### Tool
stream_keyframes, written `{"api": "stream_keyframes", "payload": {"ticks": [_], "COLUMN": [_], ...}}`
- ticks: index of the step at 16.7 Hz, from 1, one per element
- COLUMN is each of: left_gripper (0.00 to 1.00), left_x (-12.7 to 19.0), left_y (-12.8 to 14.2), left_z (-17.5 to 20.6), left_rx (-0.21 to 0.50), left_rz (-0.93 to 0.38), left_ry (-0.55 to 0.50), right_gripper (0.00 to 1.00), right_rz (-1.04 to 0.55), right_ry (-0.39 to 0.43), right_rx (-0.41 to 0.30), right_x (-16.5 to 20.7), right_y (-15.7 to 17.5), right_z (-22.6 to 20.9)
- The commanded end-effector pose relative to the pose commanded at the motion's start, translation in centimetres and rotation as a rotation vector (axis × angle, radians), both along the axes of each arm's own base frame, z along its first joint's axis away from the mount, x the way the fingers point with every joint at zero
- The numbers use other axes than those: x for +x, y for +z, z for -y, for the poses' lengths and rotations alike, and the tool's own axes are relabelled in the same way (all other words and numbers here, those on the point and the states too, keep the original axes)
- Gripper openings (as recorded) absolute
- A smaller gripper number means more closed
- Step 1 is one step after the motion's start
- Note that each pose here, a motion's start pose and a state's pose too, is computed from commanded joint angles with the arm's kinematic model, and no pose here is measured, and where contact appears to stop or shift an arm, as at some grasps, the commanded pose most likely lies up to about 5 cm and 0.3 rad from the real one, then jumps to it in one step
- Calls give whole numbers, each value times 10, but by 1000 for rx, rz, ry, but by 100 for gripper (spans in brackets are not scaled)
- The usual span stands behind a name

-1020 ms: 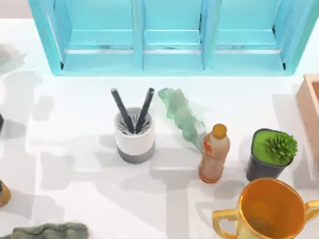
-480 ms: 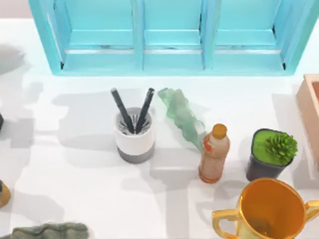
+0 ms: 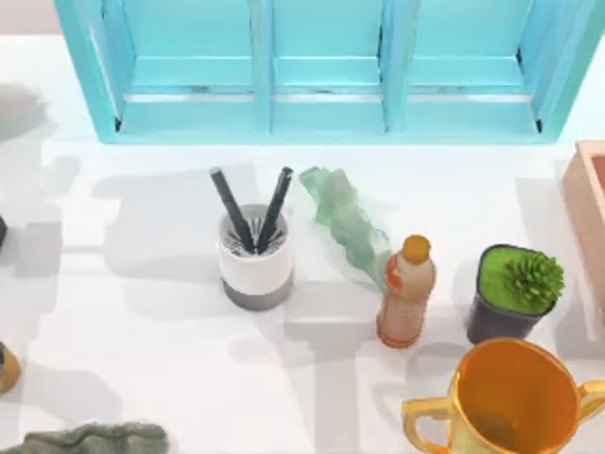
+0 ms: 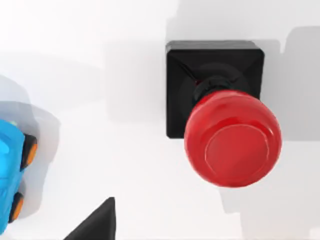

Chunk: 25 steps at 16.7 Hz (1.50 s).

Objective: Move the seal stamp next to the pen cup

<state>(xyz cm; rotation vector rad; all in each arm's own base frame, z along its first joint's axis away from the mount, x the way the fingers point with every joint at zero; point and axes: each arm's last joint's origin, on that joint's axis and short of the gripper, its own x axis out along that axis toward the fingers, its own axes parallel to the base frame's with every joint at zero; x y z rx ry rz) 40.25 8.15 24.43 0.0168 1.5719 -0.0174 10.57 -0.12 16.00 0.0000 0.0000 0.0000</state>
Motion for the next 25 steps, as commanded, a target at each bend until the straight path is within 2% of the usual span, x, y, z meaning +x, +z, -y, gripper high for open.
{"api": "stream_keyframes", "payload": {"ticks": [8, 13, 25], "left_gripper": [100, 100, 10], "left_x": [1, -1, -1], "left_y": [-87, -95, -95], "left_z": [-2, -1, -1], "left_rx": [1, 0, 0], "left_rz": [4, 1, 1], "left_ry": [2, 2, 2], "right_gripper": [100, 100, 100], "right_rz": [0, 0, 0], "right_ry": [0, 0, 0], "right_rx": [0, 0, 0], "right_x": [0, 0, 0], "right_y": [0, 0, 0], "right_z": [0, 0, 0]}}
